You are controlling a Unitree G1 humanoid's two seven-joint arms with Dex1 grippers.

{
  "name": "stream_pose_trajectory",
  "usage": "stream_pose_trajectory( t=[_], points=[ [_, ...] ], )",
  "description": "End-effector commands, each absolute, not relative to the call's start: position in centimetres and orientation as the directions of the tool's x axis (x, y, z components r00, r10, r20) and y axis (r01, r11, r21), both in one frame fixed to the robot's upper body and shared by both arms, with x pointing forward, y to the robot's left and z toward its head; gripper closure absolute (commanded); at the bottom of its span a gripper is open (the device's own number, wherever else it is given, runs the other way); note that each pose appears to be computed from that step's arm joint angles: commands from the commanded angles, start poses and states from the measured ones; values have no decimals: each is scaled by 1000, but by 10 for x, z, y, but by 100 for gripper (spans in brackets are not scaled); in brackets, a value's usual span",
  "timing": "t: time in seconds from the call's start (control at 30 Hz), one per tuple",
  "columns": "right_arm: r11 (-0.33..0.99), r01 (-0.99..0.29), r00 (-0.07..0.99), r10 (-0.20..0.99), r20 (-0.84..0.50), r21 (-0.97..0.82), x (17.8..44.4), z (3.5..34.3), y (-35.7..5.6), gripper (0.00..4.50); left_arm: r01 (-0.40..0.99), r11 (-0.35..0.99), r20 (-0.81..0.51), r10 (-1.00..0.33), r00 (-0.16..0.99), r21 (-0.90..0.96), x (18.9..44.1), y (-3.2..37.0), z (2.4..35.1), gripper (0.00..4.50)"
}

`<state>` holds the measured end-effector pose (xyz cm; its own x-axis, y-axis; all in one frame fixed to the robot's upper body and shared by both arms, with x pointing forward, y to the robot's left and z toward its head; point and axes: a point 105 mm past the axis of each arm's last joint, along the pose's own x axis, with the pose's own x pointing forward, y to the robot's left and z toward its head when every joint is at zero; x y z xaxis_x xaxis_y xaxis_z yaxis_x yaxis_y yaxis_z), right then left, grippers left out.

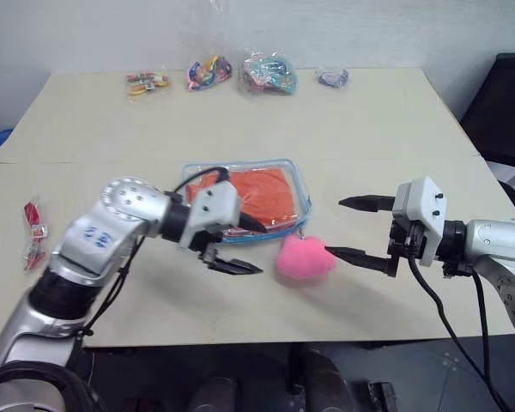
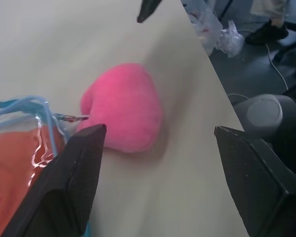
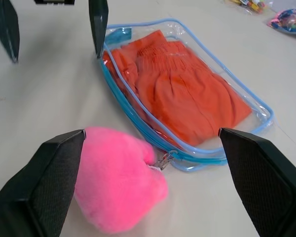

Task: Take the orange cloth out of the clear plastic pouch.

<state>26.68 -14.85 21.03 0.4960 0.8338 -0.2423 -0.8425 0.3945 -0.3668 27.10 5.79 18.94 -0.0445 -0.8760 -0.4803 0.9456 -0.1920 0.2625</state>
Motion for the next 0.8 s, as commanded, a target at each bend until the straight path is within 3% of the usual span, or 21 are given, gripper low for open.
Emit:
stream_pose_trajectory(
  t=[0.03,0.13,0.47,0.57,0.67,0.8],
  points=[
    [402,-812,524,822,-224,-424,263,221,-152,0,918,-261,-527,-847,-68,300,274,47,185,79],
    [401,-811,524,821,-225,-427,261,219,-150,0,923,-213,-533,-846,-10,319,290,34,175,79],
    [392,-806,533,807,-254,-443,258,211,-150,0,933,-224,-511,-858,-51,282,285,5,150,79],
    [389,-800,540,799,-266,-457,261,208,-151,0,938,-191,-528,-849,-11,289,291,7,142,79],
    [388,-792,547,795,-263,-471,264,208,-151,0,929,-178,-518,-855,17,325,294,8,141,138],
    [391,-783,553,793,-254,-484,269,210,-151,0,925,-164,-530,-847,45,341,294,10,136,264]
  ],
)
